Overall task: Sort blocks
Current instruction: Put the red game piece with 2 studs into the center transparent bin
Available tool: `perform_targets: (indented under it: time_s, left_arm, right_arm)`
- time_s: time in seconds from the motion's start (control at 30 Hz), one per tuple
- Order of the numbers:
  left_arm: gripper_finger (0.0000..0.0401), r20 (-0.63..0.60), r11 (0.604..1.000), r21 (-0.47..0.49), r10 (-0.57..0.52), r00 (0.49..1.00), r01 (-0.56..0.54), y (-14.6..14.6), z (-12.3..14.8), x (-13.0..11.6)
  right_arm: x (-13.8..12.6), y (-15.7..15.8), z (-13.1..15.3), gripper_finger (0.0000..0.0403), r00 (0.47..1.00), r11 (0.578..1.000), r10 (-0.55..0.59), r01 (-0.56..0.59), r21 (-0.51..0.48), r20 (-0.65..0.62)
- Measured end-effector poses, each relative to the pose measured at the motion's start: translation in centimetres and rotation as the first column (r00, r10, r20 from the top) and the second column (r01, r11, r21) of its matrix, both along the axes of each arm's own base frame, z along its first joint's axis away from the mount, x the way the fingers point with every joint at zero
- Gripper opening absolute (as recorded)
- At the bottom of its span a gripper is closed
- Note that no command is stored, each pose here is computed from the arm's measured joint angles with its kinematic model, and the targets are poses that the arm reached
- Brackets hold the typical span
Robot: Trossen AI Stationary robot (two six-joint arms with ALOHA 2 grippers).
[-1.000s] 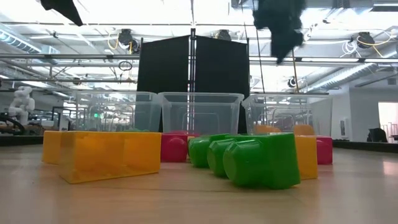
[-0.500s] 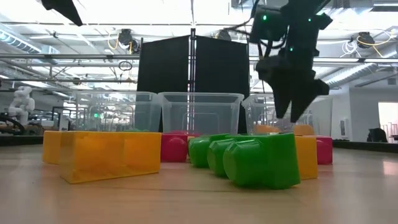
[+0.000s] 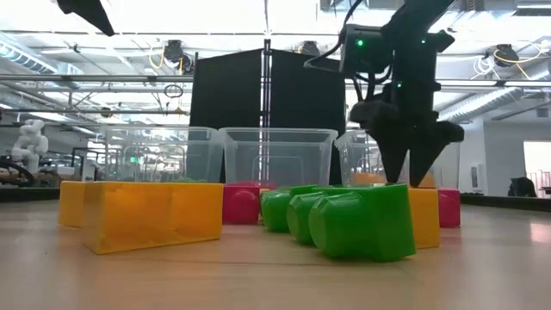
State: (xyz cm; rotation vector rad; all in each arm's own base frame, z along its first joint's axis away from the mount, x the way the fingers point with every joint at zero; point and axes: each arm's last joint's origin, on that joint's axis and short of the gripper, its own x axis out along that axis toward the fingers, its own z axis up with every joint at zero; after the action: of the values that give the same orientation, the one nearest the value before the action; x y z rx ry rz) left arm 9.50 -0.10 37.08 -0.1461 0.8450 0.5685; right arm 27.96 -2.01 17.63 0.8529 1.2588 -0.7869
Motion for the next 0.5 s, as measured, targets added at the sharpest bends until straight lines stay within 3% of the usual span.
perform_targets:
  time_s: [0.27,0.5]
  left_arm:
    - [0.0,-0.002,1.0,-0.009,-0.006,1.0,0.006,0.0,0.0,0.0]
    - [0.0,-0.003,1.0,-0.011,-0.008,1.0,0.008,0.0,0.0,0.0]
  right_arm:
    - [1.0,0.7,-1.8,0.0226,0.999,0.999,0.018,-0.017,0.027,-0.033]
    - [0.6,0.7,-2.2,0.0226,0.994,0.999,-0.041,0.042,0.0,-0.1]
